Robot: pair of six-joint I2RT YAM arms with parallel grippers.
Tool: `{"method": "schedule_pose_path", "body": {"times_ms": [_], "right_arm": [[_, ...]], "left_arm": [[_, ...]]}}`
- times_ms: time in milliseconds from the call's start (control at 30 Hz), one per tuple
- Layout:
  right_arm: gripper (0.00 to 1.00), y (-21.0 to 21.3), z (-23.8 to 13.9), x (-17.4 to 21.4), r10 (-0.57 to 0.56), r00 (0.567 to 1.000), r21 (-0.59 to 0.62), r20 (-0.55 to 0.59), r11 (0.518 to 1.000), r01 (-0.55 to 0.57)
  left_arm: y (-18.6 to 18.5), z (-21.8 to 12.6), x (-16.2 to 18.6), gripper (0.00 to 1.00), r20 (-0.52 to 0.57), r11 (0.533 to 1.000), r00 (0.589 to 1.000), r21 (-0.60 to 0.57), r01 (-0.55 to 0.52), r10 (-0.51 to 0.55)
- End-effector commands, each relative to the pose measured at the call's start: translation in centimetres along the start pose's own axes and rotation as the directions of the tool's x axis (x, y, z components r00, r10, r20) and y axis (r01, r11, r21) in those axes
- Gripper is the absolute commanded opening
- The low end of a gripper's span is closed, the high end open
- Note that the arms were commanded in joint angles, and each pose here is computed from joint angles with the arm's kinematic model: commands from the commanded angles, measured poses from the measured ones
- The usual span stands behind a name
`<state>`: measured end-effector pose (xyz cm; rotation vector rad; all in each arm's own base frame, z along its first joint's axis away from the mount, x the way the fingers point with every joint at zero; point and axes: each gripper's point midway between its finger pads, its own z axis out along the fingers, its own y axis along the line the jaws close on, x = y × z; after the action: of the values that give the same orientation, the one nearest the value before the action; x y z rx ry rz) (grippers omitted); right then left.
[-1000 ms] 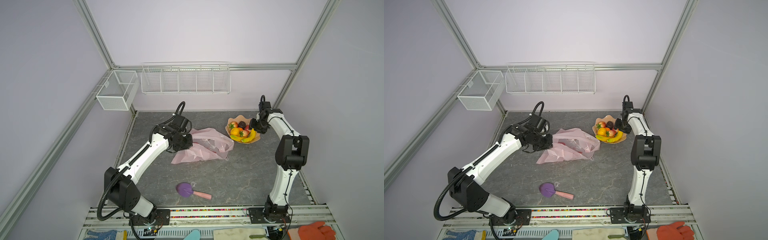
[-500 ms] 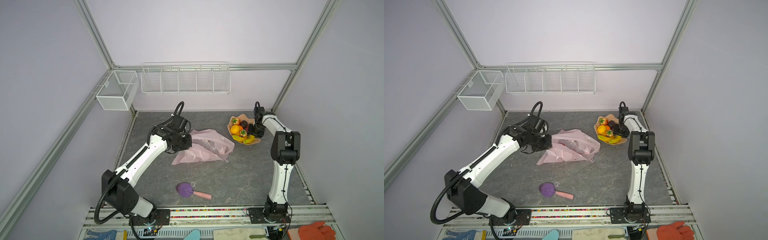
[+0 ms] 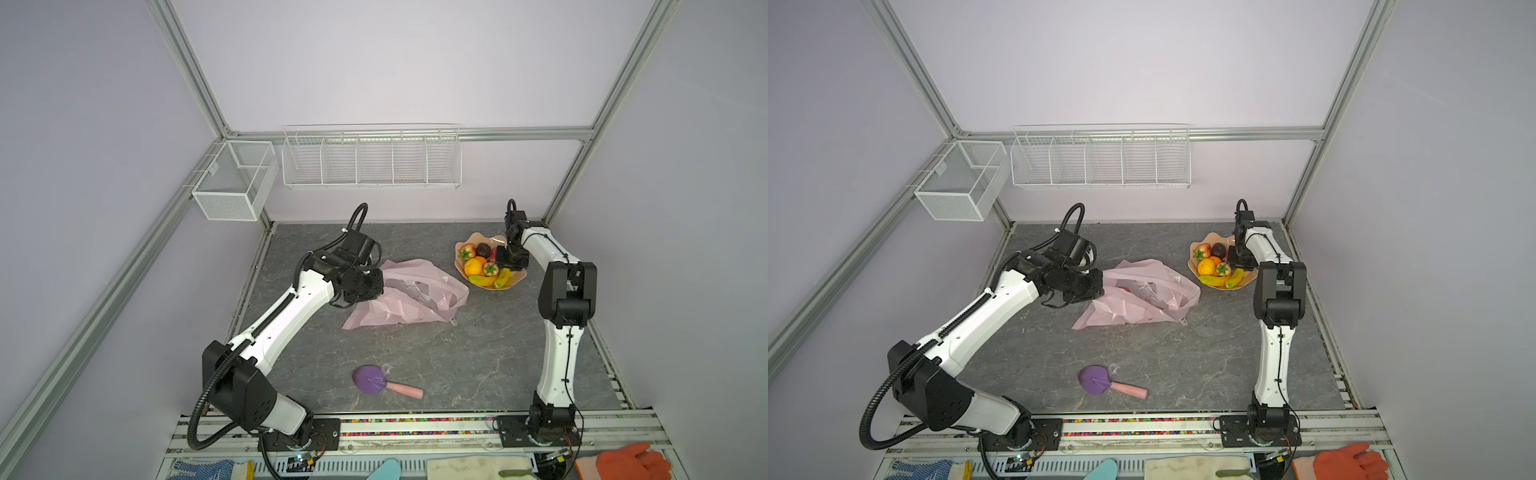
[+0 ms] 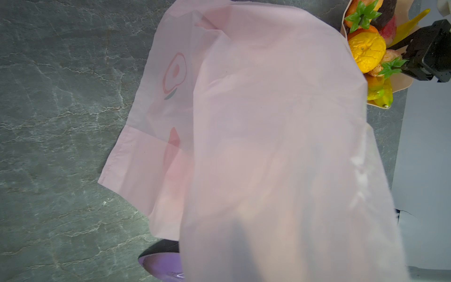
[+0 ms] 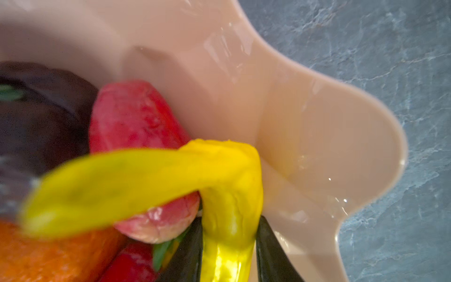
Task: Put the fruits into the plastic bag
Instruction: 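Lower the right gripper into the bowl and grasp the yellow banana, then lift the banana with the right gripper and carry it to the bag mouth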
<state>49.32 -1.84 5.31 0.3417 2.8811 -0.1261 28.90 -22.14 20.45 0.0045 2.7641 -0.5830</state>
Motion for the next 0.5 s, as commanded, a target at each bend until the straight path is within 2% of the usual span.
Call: {"method": "schedule_pose_path", "body": {"times_ms": [0,33,167,467], "right_arm": [[0.24,-0.4,-0.4,-0.3,-0.055,0.998,0.035,0.006,0.998,0.055],[0.21,-0.2,-0.6,-0.4,-0.059,0.998,0.026,0.011,0.998,0.058],[0.19,0.2,-2.0,-1.1,-0.060,0.997,0.004,0.052,0.998,0.059],[0.17,0.3,-8.9,-4.0,-0.024,0.975,-0.034,0.220,0.999,0.032]], "left_arm": [[0.0,-0.3,0.1,0.00,-0.002,1.000,1.000,0.003,0.001,-0.001],[-0.1,-0.3,0.0,0.00,-0.002,1.000,1.000,0.005,0.001,-0.001],[-0.2,-0.3,-0.1,0.00,-0.001,1.000,1.000,0.006,-0.003,0.003],[-0.5,-0.1,-0.2,0.00,-0.008,1.000,1.000,0.019,0.002,-0.002]]}}
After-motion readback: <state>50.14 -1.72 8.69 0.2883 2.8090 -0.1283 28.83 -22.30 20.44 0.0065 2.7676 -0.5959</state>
